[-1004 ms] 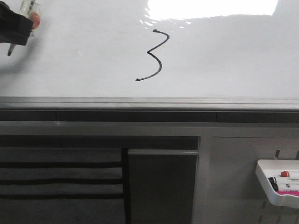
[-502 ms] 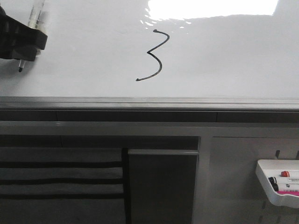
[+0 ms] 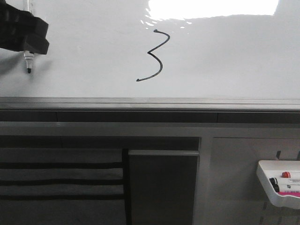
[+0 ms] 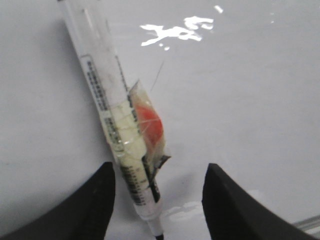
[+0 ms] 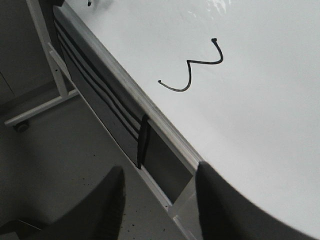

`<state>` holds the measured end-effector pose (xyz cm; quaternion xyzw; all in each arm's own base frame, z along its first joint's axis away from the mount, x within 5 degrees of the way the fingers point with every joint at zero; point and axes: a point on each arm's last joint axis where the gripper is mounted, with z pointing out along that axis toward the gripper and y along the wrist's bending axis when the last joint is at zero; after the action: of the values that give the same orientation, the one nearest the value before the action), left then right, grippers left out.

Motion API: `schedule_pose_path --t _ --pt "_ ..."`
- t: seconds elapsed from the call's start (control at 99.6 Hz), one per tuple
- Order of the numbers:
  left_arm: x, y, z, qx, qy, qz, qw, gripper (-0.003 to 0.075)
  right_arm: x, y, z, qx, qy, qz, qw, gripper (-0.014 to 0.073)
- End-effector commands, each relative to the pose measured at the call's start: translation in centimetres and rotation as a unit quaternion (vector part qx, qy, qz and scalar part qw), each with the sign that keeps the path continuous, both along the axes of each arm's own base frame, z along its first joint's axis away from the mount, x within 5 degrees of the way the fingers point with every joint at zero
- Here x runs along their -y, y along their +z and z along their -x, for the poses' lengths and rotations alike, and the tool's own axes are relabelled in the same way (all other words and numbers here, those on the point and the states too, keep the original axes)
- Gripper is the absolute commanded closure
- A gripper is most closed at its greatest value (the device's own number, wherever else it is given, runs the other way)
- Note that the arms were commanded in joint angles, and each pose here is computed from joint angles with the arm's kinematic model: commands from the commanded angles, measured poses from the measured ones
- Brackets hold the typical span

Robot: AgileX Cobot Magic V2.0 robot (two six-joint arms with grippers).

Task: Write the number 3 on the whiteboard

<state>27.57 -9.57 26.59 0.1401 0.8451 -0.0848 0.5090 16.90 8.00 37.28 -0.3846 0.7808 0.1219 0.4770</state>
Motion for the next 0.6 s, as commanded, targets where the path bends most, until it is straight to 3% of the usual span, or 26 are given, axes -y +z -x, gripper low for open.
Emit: schedule_pose_path --t 0.0,0.151,0.281,0.432,0.592 --pt "-0.2 3.2 0.9 0.050 -0.016 0.001 0.999 0.0345 0.8 1.6 0.4 0.025 -0.047 -0.036 0.998 0.0302" --pt "-1.3 5.2 3.5 0.046 -0.072 -0.020 0.996 0.0345 3.3 2.0 1.4 0.002 -0.166 -0.061 0.984 0.0302" --pt "-3.3 6.7 6.2 0.030 -0.078 -0.034 0.996 0.0345 5.1 1.8 2.6 -0.014 -0.246 -0.101 0.964 0.0302" --pt "-6.9 7.6 9.5 -0.016 0.004 -0.097 0.995 0.0346 6.0 0.7 3.8 -0.025 -0.295 -0.133 0.946 0.0302" --pt "-8.8 8.7 12.1 0.017 0.083 -0.075 0.994 0.0388 6.4 -0.3 4.7 0.003 -0.309 -0.143 0.940 0.0316"
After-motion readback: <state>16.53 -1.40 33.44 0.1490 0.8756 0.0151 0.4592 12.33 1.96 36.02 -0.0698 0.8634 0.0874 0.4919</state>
